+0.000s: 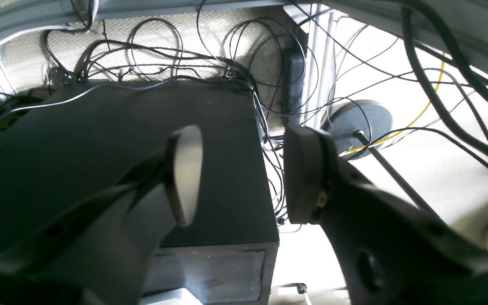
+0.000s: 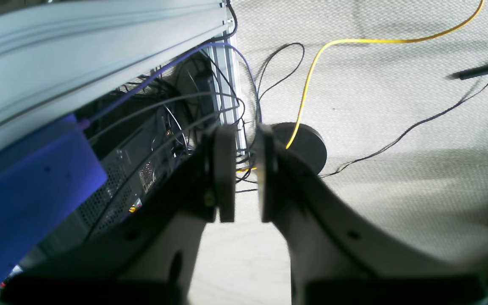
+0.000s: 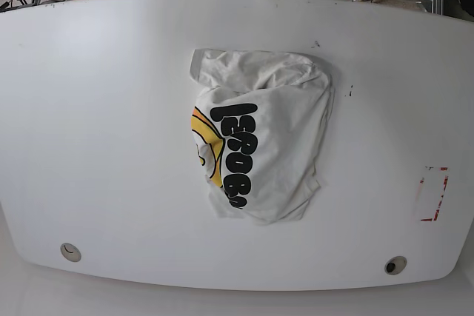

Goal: Fold the T-shirt properly

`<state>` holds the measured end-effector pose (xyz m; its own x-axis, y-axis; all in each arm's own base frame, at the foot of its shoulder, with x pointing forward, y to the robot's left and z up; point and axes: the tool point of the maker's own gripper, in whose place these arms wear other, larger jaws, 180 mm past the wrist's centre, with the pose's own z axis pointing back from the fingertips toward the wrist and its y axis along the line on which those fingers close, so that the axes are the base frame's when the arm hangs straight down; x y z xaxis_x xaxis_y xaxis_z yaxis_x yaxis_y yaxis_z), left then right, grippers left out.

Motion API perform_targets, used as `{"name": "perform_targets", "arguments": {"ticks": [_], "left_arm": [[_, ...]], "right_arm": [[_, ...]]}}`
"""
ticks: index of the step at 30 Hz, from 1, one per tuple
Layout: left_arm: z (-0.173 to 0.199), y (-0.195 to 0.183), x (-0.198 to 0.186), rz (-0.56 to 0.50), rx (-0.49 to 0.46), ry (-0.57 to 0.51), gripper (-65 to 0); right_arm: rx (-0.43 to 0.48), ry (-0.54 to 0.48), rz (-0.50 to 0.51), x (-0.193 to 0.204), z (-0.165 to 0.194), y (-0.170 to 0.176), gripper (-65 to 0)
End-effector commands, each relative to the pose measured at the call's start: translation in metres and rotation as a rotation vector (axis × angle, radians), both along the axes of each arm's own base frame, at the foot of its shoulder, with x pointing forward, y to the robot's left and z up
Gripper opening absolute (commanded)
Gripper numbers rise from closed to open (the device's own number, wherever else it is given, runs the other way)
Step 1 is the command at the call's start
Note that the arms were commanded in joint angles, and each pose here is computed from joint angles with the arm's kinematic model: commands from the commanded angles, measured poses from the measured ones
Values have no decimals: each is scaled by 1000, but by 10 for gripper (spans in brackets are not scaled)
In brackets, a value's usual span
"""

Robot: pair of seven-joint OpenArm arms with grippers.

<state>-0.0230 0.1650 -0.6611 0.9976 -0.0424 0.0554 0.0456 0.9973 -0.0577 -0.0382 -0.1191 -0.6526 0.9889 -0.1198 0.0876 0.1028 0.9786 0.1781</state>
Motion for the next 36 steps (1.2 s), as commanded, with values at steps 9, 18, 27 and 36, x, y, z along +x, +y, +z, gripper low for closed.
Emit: {"name": "perform_targets", "arguments": {"ticks": [9,18,27,36], "left_arm": [[0,1,1,2,0,-5,-360],[0,2,-2,5,3,-4,-364],[0,3,-2,-1,6,-2,-363],[0,3,-2,1,6,-2,-364]], "right_arm": [[4,7,-3,-7,1,0,-573],[0,0,-3,-4,1,-1,-574],[2,8,-3,-7,1,1,-574],[2,6,-2,-6,1,1,-574]]}}
